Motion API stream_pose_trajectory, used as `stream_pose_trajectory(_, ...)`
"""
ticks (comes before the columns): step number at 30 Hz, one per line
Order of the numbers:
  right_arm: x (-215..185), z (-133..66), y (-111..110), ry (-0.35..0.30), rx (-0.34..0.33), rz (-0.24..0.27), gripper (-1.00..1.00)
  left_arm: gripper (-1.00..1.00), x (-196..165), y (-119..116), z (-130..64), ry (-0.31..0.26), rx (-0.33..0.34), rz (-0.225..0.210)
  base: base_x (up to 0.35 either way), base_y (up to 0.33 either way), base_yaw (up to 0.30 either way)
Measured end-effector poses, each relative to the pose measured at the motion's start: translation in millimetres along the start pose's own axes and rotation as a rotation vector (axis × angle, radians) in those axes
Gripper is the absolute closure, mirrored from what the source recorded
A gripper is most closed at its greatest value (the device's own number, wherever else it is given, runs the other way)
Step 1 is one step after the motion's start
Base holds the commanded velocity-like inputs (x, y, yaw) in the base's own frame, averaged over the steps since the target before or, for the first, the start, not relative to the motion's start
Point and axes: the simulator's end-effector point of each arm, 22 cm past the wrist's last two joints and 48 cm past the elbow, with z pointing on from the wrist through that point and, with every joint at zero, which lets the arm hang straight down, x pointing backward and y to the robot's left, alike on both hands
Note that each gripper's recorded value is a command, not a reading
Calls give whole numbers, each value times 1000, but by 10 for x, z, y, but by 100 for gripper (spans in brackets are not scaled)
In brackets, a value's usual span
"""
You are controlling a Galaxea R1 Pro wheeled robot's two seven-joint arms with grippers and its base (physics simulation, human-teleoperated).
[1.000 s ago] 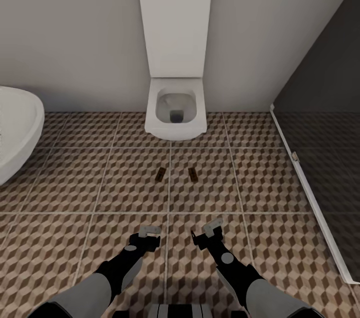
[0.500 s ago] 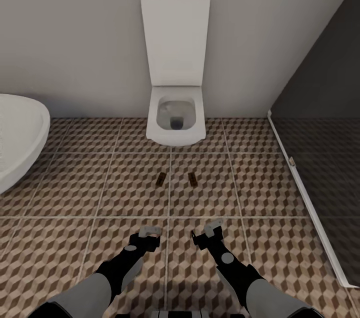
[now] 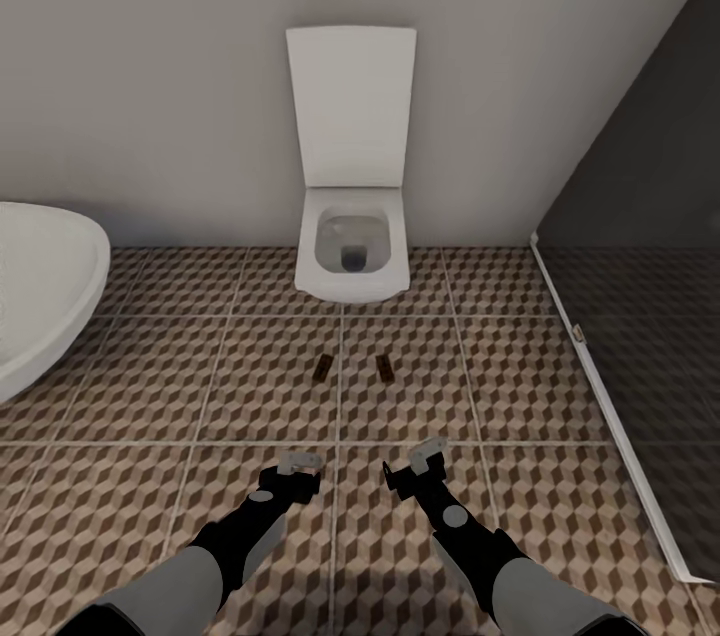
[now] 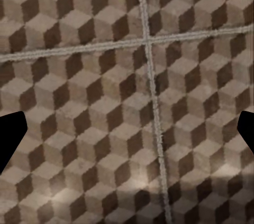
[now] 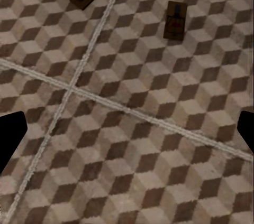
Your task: Take the four mousetraps from the cabinet in the bathroom and place them on the bathroom floor. Make sure all four end up on the same floor surface, and ensure that at least two of them are either under or directly next to the same bathroom sink.
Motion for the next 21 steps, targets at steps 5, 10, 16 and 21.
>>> stream_pose_trajectory(5,-109,-77,-12,-7,2,-2,-100,-100,-80,0,-103,-7,-1,1,0,0,0)
stream_pose_trajectory(10,-217,-155,-24,-15,4,-4,-100,-100,-166,0,-205,-15,-2,1,0,0,0)
stream_pose_trajectory(16,-344,-247,-37,-23,7,-7,-100,-100,-264,0,-327,-25,-3,2,0,0,0)
stream_pose_trajectory(21,-448,-324,-47,-31,9,-9,-100,-100,-341,0,-428,-33,-4,3,0,0,0)
